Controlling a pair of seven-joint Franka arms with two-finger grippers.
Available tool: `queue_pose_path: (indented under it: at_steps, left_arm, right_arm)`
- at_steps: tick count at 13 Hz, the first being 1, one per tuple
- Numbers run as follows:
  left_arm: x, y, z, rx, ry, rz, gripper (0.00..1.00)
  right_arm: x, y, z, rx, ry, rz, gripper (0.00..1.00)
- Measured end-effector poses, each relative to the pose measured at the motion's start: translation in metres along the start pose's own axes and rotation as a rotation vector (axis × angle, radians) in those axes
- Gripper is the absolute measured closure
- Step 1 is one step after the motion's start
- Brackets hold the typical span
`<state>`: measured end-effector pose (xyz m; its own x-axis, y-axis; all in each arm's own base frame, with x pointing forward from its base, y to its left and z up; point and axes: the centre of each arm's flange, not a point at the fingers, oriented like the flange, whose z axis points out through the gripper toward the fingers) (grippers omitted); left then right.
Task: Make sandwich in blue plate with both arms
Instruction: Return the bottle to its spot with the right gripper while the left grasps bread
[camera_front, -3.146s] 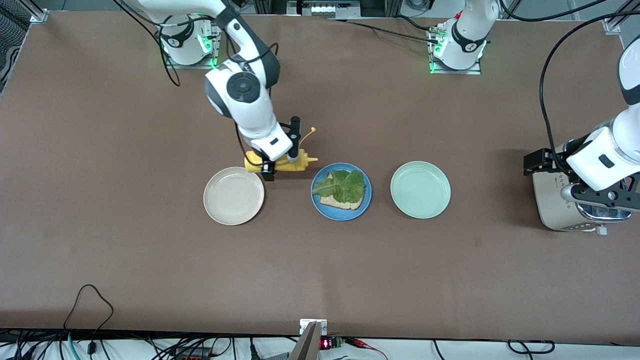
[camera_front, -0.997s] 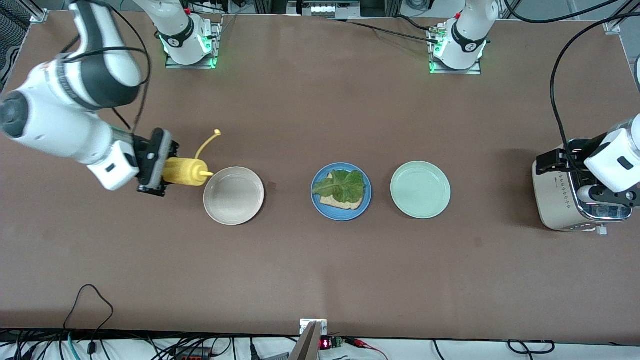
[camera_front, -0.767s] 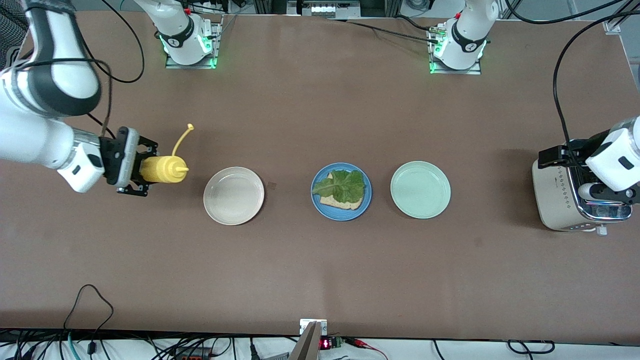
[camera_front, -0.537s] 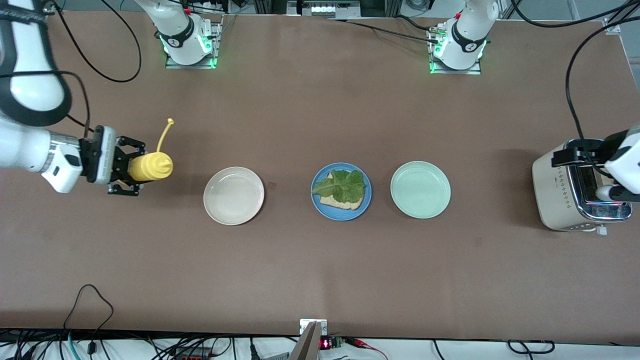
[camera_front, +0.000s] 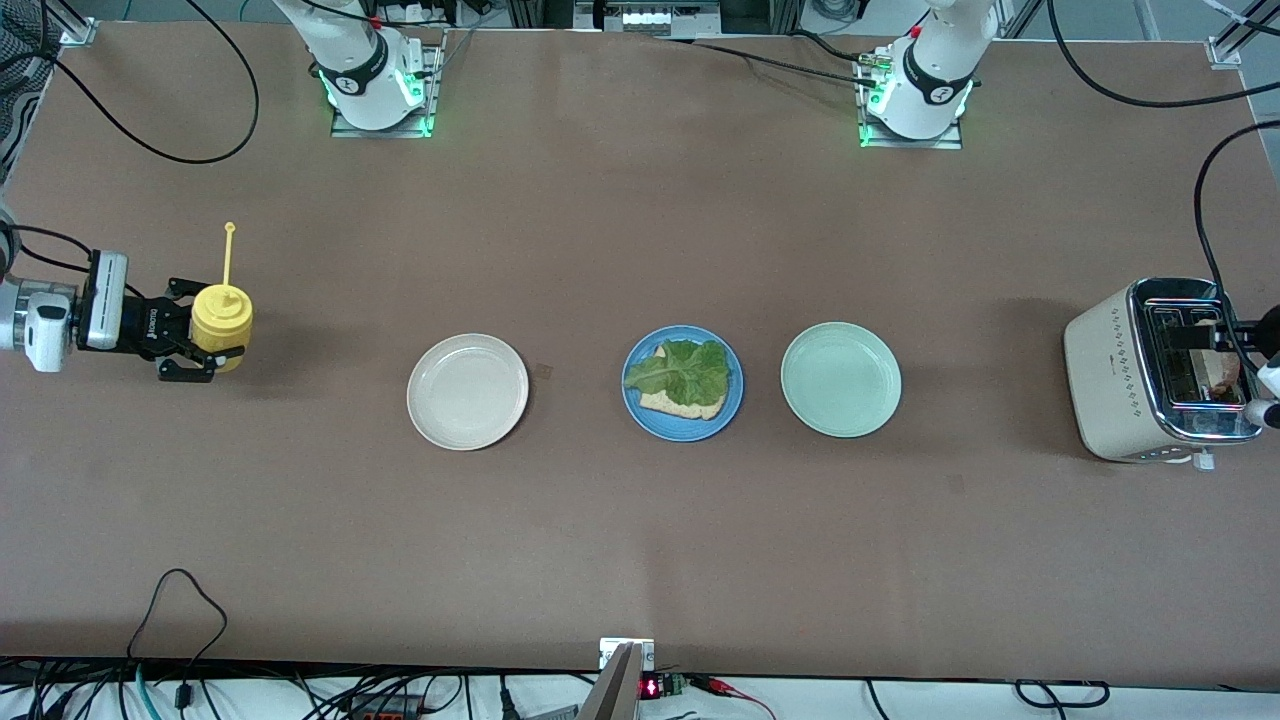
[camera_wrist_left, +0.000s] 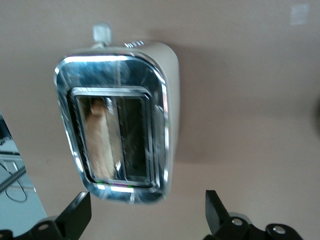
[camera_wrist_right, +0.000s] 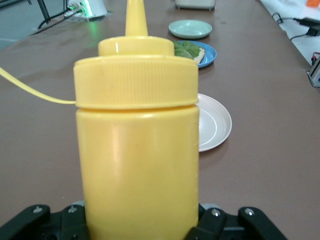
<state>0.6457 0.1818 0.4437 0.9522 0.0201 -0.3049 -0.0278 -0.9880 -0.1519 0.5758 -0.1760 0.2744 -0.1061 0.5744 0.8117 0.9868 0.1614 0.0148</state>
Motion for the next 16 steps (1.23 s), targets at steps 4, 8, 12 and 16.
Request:
queue_pose_path:
  at_steps: [4, 8, 12, 16]
  left_arm:
    - [0.006, -0.043, 0.060, -0.013, 0.042, 0.022, 0.00]
    - [0.004, -0.052, 0.079, -0.019, 0.048, 0.055, 0.07]
    - [-0.004, -0.063, 0.101, -0.025, 0.051, 0.066, 0.54]
    - [-0.014, -0.067, 0.100, -0.019, 0.045, 0.063, 0.87]
  right_arm:
    - [-0.070, -0.028, 0.011, -0.013, 0.130, -0.034, 0.51]
    - [-0.121, -0.054, 0.024, -0.039, 0.224, -0.005, 0.51]
    - [-0.157, -0.070, 0.034, -0.060, 0.298, 0.031, 0.51]
    - [-0.179, -0.077, 0.047, -0.078, 0.384, 0.054, 0.51]
